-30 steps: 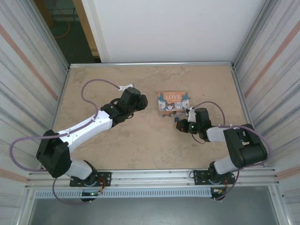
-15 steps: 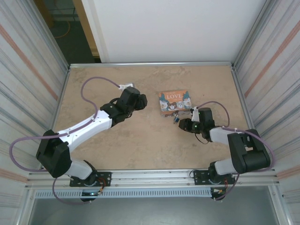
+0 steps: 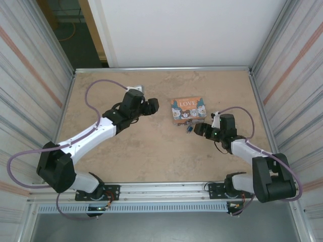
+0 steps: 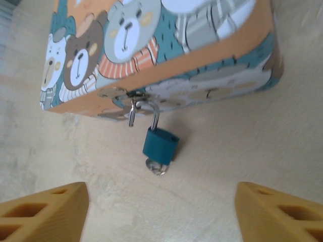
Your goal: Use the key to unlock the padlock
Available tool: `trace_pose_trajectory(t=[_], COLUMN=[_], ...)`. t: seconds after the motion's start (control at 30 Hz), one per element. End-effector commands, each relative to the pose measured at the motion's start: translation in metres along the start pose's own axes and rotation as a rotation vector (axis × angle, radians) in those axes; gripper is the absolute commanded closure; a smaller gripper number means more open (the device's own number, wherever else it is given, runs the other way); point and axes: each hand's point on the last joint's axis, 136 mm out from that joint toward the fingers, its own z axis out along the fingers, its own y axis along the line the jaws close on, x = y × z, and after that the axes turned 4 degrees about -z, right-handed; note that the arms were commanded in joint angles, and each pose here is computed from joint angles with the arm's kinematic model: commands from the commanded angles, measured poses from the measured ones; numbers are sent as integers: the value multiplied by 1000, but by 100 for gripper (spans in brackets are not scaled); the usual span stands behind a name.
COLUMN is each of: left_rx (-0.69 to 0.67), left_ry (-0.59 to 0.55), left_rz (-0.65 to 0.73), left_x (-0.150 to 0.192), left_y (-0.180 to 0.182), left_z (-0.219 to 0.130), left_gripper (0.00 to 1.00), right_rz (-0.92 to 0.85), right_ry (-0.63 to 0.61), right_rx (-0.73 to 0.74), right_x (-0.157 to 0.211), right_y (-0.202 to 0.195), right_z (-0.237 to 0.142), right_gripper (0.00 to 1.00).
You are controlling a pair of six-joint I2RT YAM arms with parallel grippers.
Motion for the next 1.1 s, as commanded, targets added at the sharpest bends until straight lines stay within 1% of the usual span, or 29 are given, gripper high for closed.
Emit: trace_pose_trajectory(t=[0.0,0.03,0.17,0.3,0.47,0.77,1.07], left_rx=[108,117,163,216,268,323,436], left_ry=[-6,1,41,118,210,351,478], left_rz=[20,19,3,-14,-45,-101,-193], left_x=[-6,-5,-2,8,21,52,74], left_y=[-15,-15,-17,-23,-29,-32,-52], left_z=[-9,-8,0,16,40,81,121], left_gripper=[22,22,22,23,23,24,30], right_rz=[8,16,36,28,38,35,30], right_ry=[-104,-119,-149,-144,-148,-80,-17], right_rx=[17,13,9,26,8,-32,-98], right_x=[-31,-36,-53,-66,-82,-94,-98], right_y=[-1,-2,-8,-15,-21,-25,-17], right_z=[-8,-9,-10,-8,-3,21,49], right_gripper=[5,1,1,1,1,1,1])
